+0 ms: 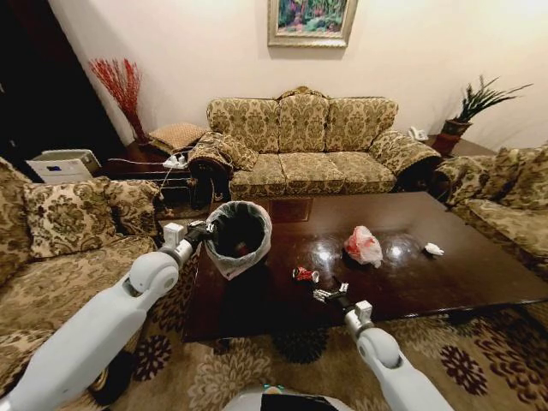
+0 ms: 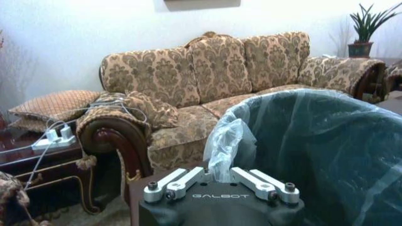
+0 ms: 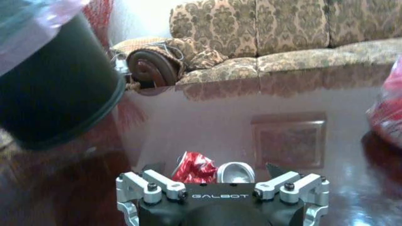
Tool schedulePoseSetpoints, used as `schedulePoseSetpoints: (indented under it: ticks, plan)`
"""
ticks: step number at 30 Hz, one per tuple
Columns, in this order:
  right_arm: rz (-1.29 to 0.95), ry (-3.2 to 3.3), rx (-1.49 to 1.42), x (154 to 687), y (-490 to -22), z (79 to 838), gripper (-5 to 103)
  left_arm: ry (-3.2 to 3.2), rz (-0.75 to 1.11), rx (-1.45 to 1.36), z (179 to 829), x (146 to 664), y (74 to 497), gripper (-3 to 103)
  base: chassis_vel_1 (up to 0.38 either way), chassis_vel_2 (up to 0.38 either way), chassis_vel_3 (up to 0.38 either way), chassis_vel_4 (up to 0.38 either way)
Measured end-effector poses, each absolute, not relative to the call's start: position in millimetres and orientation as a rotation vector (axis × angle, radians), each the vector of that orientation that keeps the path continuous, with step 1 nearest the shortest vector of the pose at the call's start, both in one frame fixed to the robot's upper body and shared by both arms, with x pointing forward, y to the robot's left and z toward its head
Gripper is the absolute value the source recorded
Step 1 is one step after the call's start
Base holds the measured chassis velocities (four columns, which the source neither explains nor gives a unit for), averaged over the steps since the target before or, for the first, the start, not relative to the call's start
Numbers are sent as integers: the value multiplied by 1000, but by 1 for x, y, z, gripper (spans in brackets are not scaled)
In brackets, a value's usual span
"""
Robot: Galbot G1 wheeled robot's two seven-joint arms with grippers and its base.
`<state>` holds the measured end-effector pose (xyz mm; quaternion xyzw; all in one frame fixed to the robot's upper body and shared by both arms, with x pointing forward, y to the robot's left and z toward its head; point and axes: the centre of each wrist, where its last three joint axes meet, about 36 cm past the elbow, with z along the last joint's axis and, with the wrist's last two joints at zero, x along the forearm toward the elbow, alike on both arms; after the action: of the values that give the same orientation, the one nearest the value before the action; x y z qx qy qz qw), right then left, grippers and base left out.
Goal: Move to the front of the table and place the trash on the table into the trash bin.
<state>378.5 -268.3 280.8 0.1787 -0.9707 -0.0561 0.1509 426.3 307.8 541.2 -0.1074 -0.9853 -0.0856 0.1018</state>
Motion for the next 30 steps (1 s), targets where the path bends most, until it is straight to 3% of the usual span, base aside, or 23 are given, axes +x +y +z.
schedulePoseSetpoints:
  ticks: [10,30]
  plan:
    - [-253,-2771,527,408,-257,265,100,-2894,-270,-328,539,422,311,3,0,0,0,0]
    - [-320,-2794,439,381,-265,260,100,-2898,-254,-373,534,426,312,3,0,0,0,0]
